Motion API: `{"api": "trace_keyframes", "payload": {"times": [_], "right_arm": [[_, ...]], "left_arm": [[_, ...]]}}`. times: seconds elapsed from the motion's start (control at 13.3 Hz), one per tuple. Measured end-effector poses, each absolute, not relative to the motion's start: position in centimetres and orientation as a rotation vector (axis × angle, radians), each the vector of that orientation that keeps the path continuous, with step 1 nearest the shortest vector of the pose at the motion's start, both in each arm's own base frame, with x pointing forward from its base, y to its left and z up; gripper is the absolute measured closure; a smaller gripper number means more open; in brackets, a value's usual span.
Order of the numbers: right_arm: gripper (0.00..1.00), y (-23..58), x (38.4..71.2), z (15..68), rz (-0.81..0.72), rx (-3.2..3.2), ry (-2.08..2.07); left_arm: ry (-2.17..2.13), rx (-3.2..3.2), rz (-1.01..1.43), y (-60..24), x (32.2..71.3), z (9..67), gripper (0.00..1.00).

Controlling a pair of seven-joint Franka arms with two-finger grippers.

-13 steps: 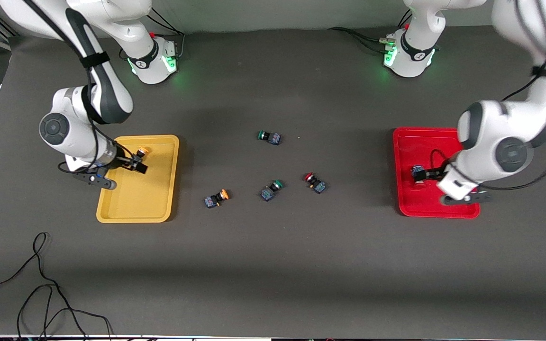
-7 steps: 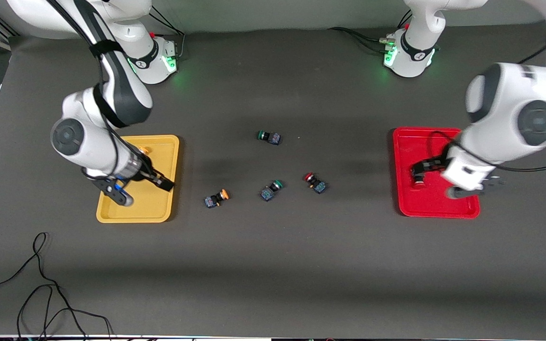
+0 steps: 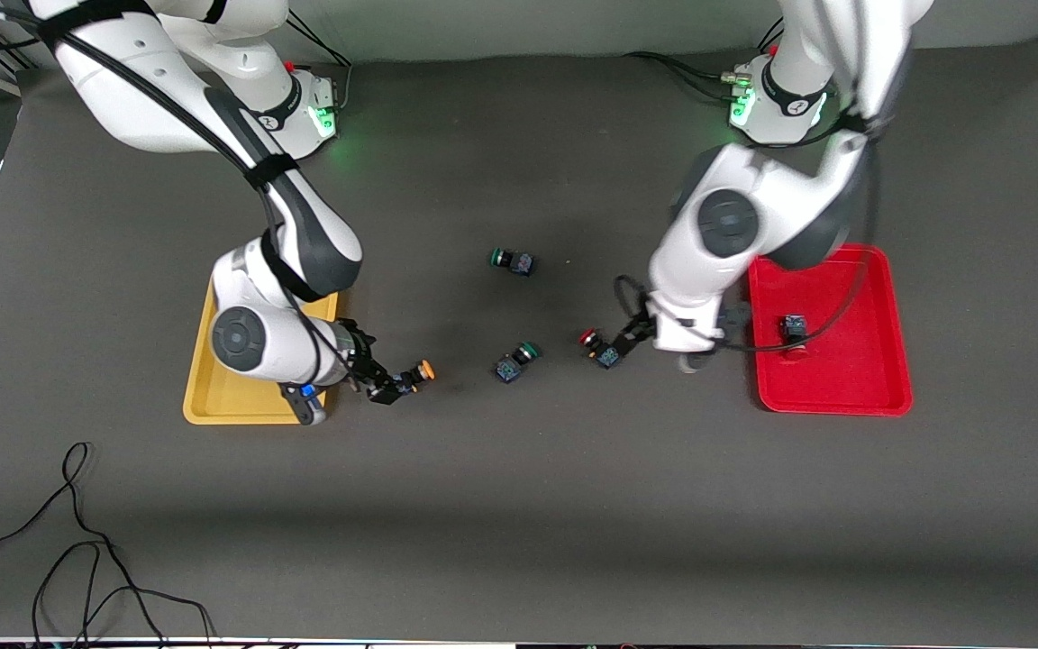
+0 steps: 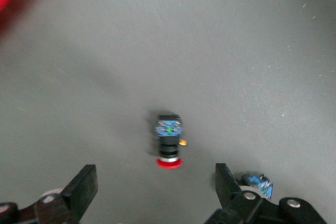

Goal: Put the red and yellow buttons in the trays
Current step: 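Grasp another orange button with the right gripper while the left gripper grasps red, then place the orange button in the yellow tray while the left gripper places red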

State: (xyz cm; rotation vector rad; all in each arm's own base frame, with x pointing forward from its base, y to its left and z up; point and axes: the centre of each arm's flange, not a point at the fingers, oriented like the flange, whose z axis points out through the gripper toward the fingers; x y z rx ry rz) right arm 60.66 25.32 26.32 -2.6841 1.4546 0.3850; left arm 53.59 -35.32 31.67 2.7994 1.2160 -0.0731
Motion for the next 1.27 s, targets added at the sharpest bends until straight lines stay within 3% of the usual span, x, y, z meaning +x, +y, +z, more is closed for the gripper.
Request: {"api": "trace_keyframes", "payload": {"times": [0.3, 0.6, 0.75, 0.9, 0.97, 1.12, 1.2, 1.27], "right_arm": [[0.00, 26.3, 60.2, 21.3, 0.355, -2.713, 1.483], [0.00, 26.5, 59.6, 17.7, 0.337, -2.721, 1.474], [0.03, 26.5, 59.5, 17.4, 0.323, -2.735, 1.462], [0.20, 26.5, 59.5, 17.3, 0.315, -2.742, 1.456], [0.20, 26.5, 59.5, 17.3, 0.311, -2.746, 1.452], [0.43, 26.5, 59.5, 17.3, 0.307, -2.748, 1.450], [0.51, 26.5, 59.5, 17.4, 0.306, -2.747, 1.449], [0.51, 26.5, 59.5, 17.4, 0.305, -2.747, 1.449]], "left_arm": [[1.267, 2.863, -0.054, -36.8, 52.7, 20.9, 0.00], [1.230, 2.913, -0.059, -37.4, 52.0, 17.1, 0.04], [1.216, 2.915, -0.049, -37.8, 52.0, 17.3, 0.25], [1.202, 2.909, -0.030, -38.3, 52.8, 18.3, 0.52], [1.194, 2.920, -0.029, -38.5, 53.4, 19.3, 0.59], [1.176, 2.957, -0.049, -38.5, 55.7, 22.6, 0.59], [1.159, 2.970, -0.073, -38.1, 57.0, 25.0, 0.59], [1.123, 2.981, -0.110, -37.7, 58.1, 27.6, 0.59]]}}
